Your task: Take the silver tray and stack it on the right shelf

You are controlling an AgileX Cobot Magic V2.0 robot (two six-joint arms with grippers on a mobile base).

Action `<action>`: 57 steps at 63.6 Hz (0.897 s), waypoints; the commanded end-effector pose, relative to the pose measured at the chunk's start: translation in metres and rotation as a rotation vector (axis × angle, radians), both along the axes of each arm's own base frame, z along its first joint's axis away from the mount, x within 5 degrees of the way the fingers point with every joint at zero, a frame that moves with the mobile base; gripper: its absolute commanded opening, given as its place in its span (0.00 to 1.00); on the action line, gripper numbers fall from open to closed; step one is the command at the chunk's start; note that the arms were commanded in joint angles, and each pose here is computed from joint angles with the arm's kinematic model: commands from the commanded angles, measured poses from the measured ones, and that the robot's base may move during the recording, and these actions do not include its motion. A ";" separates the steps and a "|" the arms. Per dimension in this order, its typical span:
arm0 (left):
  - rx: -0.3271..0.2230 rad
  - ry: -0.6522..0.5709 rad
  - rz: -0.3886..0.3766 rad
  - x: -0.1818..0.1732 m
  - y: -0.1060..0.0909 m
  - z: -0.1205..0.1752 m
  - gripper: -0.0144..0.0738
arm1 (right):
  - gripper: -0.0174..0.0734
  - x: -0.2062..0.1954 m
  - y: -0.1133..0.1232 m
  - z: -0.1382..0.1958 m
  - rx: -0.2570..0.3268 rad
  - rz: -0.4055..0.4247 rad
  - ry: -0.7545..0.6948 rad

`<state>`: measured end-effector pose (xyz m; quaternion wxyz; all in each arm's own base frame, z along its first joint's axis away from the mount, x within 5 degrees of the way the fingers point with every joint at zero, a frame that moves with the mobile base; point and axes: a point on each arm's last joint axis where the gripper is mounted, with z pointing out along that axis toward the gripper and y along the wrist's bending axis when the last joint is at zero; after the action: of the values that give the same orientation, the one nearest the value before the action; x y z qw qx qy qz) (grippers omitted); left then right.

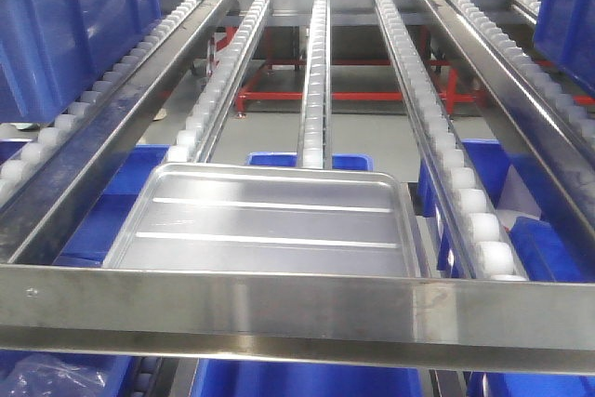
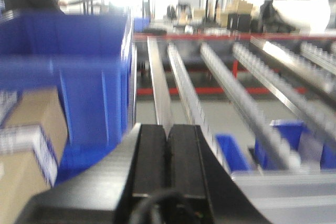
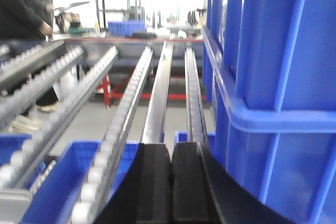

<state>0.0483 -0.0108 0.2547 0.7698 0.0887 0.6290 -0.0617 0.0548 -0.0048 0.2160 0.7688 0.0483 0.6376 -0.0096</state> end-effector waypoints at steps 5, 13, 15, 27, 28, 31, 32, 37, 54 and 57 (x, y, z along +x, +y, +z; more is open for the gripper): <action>-0.004 -0.035 -0.014 0.001 -0.001 0.068 0.06 | 0.25 -0.011 0.001 0.051 0.029 0.012 -0.158; -0.005 0.073 -0.040 0.019 -0.007 0.108 0.06 | 0.25 -0.008 0.001 0.081 0.052 0.030 -0.131; -0.013 0.107 -0.050 0.025 -0.010 0.115 0.06 | 0.25 -0.006 0.002 0.087 0.053 0.037 -0.123; 0.000 0.252 -0.063 0.067 -0.021 0.128 0.06 | 0.32 0.011 0.003 0.106 0.059 0.068 -0.064; 0.001 0.264 -0.063 0.071 -0.022 0.128 0.07 | 0.34 0.013 0.003 0.107 0.059 0.070 -0.056; -0.019 0.298 -0.071 0.080 -0.024 0.126 0.12 | 0.40 0.017 0.003 0.108 0.060 0.076 -0.042; -0.025 0.308 -0.073 0.083 -0.025 0.126 0.14 | 0.43 0.018 0.003 0.108 0.061 0.077 -0.037; -0.080 0.362 -0.090 0.093 -0.029 0.121 0.30 | 0.52 0.021 0.004 0.107 0.062 0.087 -0.020; -0.190 0.540 -0.160 0.113 -0.044 0.103 0.50 | 0.57 0.025 0.008 0.101 0.066 0.142 0.098; -0.179 0.554 -0.201 0.114 -0.052 0.101 0.49 | 0.57 0.027 0.011 0.102 0.075 0.167 0.153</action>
<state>0.1597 -0.0546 0.3386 0.5359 0.0629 0.8212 -0.1857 0.0795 0.0032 0.2987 0.7022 0.0303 0.7089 0.0584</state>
